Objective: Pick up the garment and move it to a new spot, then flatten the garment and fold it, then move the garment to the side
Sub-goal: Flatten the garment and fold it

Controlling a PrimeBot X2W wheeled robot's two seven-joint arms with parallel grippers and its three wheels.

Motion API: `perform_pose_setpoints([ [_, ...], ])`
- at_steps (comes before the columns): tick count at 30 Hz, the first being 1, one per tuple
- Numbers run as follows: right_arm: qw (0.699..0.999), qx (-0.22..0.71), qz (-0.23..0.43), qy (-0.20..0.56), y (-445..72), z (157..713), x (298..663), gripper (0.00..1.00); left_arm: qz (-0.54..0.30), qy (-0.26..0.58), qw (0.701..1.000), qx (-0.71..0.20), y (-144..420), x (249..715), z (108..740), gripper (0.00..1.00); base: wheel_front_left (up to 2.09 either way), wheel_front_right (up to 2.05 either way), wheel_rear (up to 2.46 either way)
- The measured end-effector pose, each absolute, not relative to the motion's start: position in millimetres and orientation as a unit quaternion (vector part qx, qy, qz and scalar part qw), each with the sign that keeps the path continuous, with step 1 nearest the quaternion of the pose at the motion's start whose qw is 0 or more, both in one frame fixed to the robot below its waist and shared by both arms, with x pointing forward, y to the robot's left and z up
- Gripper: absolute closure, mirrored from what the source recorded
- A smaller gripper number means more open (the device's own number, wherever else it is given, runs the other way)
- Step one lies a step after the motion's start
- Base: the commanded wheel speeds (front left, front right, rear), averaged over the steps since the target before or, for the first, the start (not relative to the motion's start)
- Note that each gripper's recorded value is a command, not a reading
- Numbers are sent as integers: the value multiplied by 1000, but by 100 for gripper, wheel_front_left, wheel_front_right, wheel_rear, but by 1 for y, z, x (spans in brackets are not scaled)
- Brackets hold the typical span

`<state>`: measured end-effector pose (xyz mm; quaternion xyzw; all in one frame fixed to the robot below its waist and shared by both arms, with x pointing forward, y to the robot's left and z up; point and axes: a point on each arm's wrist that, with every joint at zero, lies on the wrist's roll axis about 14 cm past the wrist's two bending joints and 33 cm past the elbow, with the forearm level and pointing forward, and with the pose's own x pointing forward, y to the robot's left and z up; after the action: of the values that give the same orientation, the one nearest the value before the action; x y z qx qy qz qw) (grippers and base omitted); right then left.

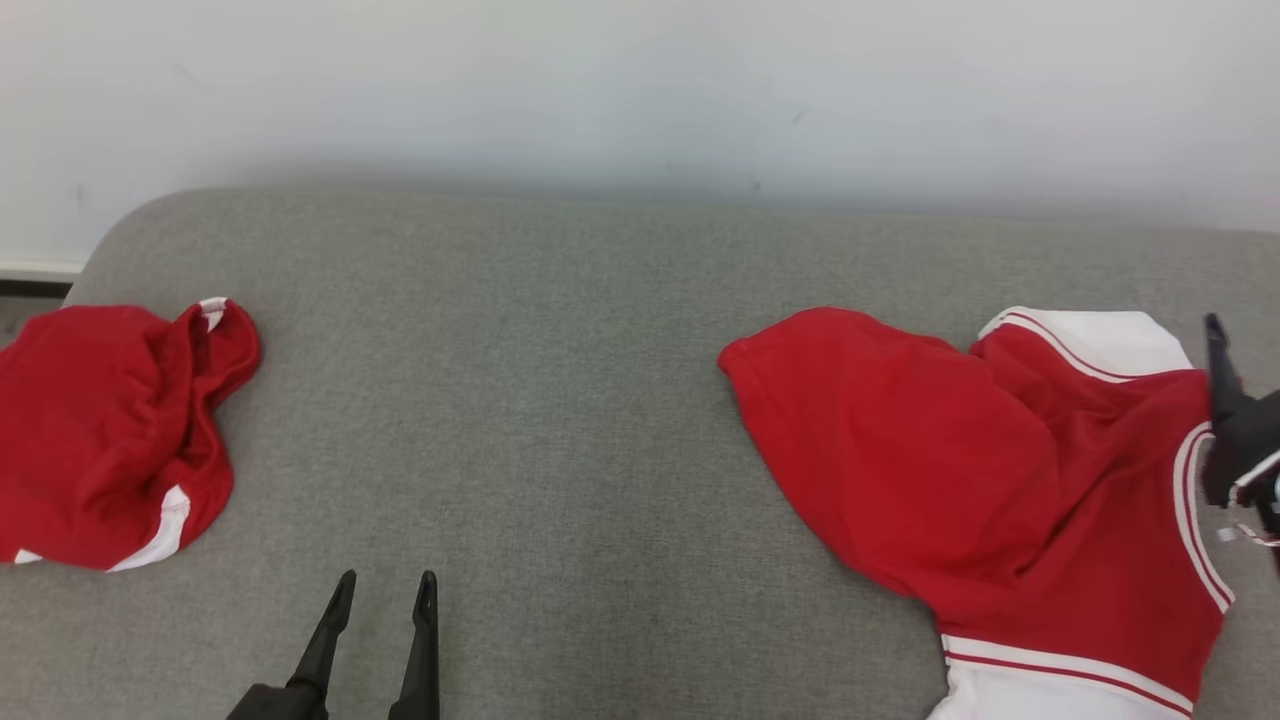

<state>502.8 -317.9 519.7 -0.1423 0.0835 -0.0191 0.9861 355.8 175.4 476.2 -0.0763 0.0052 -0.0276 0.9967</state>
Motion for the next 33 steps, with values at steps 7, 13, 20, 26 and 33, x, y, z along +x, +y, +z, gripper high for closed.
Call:
perform_pose_setpoints([
  [7,995,-101,-2,6,-291,545,488,0,-42,-2,996,-75,167,356,481,0,0,0,0],
  [13,997,-53,19,-53,-255,550,453,0,-57,-9,996,-75,158,361,486,0,0,0,0],
  [20,996,-31,31,-79,-226,547,422,0,-63,-8,995,-75,154,365,485,0,0,0,0],
  [26,997,24,11,-71,-211,529,401,0,-68,-2,995,-77,151,369,482,0,0,0,0],
  [33,998,36,-7,-48,-211,509,381,0,-73,1,995,-75,147,374,479,0,0,0,0],
])
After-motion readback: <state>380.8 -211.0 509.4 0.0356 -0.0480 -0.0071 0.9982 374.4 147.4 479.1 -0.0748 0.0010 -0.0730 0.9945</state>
